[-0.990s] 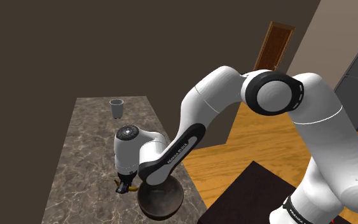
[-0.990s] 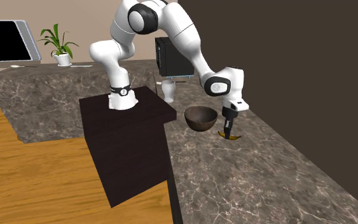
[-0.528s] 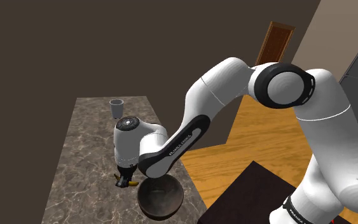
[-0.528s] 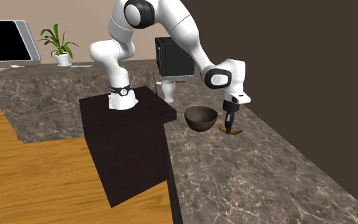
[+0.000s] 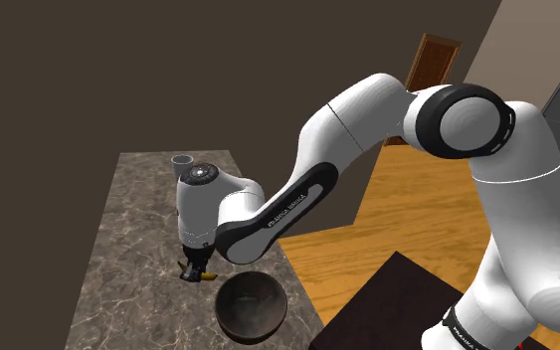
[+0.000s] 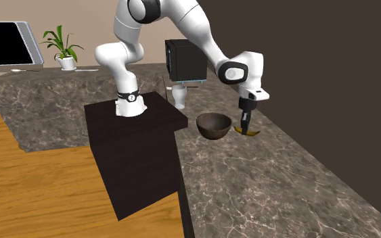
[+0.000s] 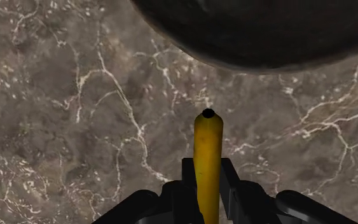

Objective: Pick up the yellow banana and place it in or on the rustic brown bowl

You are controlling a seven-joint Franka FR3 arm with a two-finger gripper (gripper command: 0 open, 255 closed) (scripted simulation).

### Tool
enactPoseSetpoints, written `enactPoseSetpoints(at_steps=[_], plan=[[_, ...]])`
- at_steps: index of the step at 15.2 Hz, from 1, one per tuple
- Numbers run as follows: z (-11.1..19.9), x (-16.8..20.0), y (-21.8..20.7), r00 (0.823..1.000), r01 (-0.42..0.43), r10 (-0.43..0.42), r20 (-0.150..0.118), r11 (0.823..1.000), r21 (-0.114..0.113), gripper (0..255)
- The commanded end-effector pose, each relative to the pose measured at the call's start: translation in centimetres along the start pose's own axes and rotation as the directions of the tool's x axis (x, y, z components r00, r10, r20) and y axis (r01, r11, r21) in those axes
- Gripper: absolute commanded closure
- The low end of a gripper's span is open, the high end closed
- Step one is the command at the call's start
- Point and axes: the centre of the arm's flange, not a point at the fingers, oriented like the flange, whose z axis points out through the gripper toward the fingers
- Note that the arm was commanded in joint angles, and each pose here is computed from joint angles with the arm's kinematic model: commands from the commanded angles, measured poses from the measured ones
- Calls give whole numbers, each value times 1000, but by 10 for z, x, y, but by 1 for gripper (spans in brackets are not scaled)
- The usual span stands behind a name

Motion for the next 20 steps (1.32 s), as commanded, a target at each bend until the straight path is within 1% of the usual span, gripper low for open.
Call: enactPoseSetpoints(at_steps=[1,16,17,20], plan=[[-10,1,0,1000,0,0,0,1000,0,255],[-89,7,10,1000,0,0,0,1000,0,255],[-90,7,10,1000,0,0,0,1000,0,255],[-93,-31,3,1000,0,0,0,1000,0,255]])
